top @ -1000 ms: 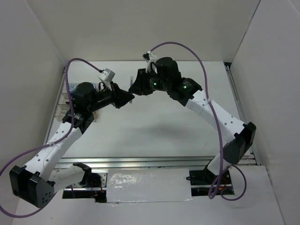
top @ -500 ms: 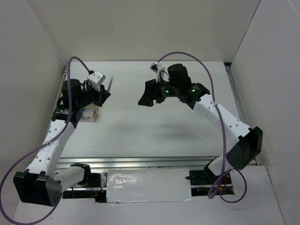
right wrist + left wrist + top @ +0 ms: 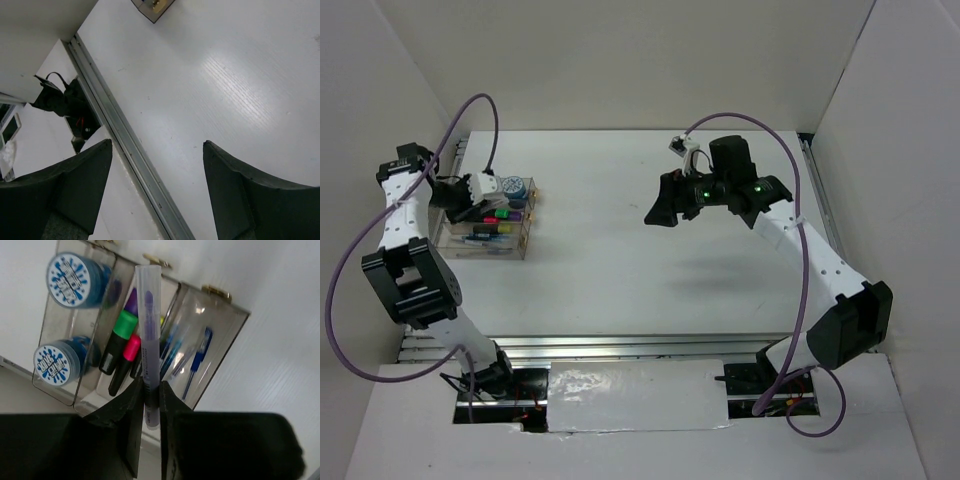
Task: Sort the stationery into containers
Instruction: Place the pen in the storage box.
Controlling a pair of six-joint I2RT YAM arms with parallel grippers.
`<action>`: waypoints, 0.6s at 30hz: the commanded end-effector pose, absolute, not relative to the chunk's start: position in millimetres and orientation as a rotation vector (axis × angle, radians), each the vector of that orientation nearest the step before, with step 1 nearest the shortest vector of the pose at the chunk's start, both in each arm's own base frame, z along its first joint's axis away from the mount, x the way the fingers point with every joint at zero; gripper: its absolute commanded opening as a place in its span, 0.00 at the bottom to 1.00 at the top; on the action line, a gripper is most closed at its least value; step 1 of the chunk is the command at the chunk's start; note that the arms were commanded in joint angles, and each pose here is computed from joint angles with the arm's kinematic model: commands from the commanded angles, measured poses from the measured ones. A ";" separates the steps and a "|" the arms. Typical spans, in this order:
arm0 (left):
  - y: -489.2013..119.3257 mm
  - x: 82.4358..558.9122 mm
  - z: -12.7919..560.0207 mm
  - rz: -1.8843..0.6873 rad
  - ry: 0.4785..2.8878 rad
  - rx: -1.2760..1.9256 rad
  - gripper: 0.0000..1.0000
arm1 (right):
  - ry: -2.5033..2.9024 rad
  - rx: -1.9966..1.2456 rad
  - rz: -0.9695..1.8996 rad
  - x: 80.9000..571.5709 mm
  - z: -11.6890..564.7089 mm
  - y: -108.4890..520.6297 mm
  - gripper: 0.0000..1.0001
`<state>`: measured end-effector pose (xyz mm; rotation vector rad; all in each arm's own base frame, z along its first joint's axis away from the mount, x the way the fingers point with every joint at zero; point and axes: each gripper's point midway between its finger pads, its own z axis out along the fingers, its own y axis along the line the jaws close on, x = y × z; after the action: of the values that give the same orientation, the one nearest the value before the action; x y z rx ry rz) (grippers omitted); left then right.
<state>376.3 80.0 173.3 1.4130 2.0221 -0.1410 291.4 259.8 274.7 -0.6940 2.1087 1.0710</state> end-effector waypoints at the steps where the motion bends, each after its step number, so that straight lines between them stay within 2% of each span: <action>1: 86.2 363.0 166.6 -0.127 1.876 1.732 0.07 | 2.102 -0.720 1.069 289.4 276.3 256.3 0.79; 7: 103.4 361.0 127.7 -0.152 1.918 1.886 0.10 | 2.136 -0.705 1.070 295.1 267.6 257.3 0.79; 12: 112.3 363.0 100.6 -0.212 2.034 1.875 0.19 | 2.148 -0.713 1.081 295.0 265.6 259.5 0.79; 18: 115.4 359.1 87.0 -0.216 2.061 1.896 0.26 | 2.165 -0.700 1.073 297.0 262.2 258.2 0.80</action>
<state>361.7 116.9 83.2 1.8554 2.0882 -0.2209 295.2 259.4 251.5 -0.6873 2.1913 1.0764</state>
